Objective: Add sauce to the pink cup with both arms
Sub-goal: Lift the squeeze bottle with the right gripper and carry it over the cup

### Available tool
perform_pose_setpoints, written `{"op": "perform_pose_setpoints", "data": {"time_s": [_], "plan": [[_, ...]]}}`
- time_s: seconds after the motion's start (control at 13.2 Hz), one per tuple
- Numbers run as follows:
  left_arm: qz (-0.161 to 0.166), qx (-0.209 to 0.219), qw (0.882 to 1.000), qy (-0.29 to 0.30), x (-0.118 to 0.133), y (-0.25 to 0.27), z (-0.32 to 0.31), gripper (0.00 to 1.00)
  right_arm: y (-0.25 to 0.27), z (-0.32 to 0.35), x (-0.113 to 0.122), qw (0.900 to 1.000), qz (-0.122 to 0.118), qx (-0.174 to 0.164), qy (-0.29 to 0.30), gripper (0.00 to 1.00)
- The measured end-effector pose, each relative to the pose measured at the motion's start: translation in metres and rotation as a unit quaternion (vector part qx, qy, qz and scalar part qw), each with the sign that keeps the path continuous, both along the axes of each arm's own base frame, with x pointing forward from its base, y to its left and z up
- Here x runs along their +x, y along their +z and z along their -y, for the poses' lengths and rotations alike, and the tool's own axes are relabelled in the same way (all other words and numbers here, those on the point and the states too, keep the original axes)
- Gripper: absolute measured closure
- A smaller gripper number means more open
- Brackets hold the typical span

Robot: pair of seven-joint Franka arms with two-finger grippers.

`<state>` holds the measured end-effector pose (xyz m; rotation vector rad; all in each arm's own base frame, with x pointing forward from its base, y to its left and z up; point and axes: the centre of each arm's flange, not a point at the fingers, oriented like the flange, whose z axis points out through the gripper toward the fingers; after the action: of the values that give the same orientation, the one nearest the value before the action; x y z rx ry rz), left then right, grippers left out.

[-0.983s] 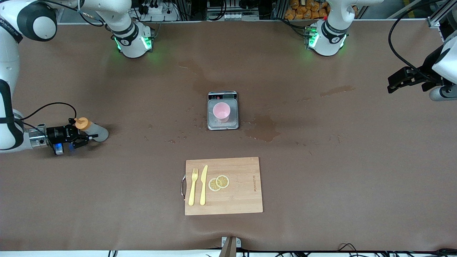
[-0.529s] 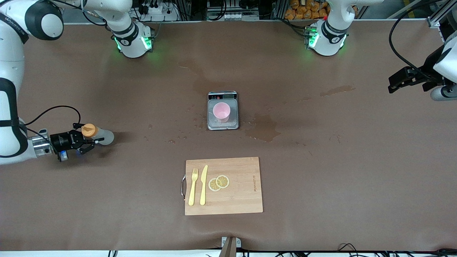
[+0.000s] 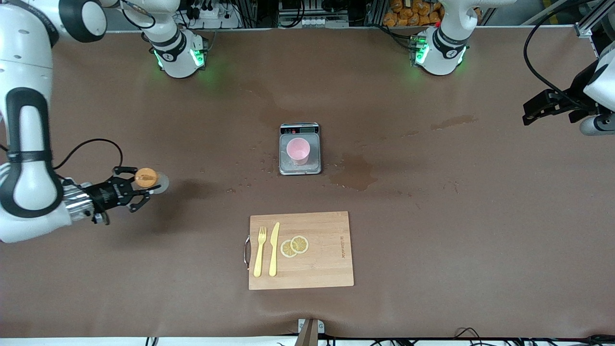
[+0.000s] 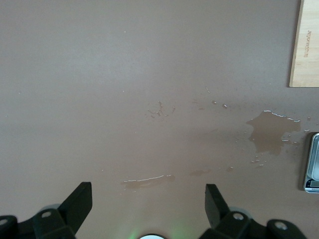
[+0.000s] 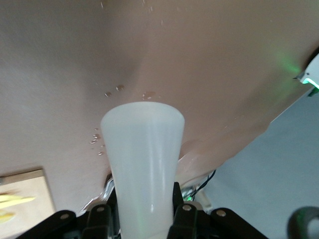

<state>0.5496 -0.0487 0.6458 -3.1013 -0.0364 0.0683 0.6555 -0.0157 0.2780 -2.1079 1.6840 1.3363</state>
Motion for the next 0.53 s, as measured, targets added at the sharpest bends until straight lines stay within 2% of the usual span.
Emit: {"op": "perform_pose_setpoints", "data": {"time_s": [0.3, 0.53], "plan": [[0.001, 0.0, 1.0, 0.0, -0.001, 0.002, 0.0, 0.0, 0.009, -0.093, -0.005, 0.995, -0.029, -0.09, 0.04, 0.59], [0.001, 0.0, 1.0, 0.001, -0.001, 0.002, -0.001, 0.0, 0.02, -0.153, -0.015, 0.982, -0.035, -0.178, 0.061, 0.59]]}}
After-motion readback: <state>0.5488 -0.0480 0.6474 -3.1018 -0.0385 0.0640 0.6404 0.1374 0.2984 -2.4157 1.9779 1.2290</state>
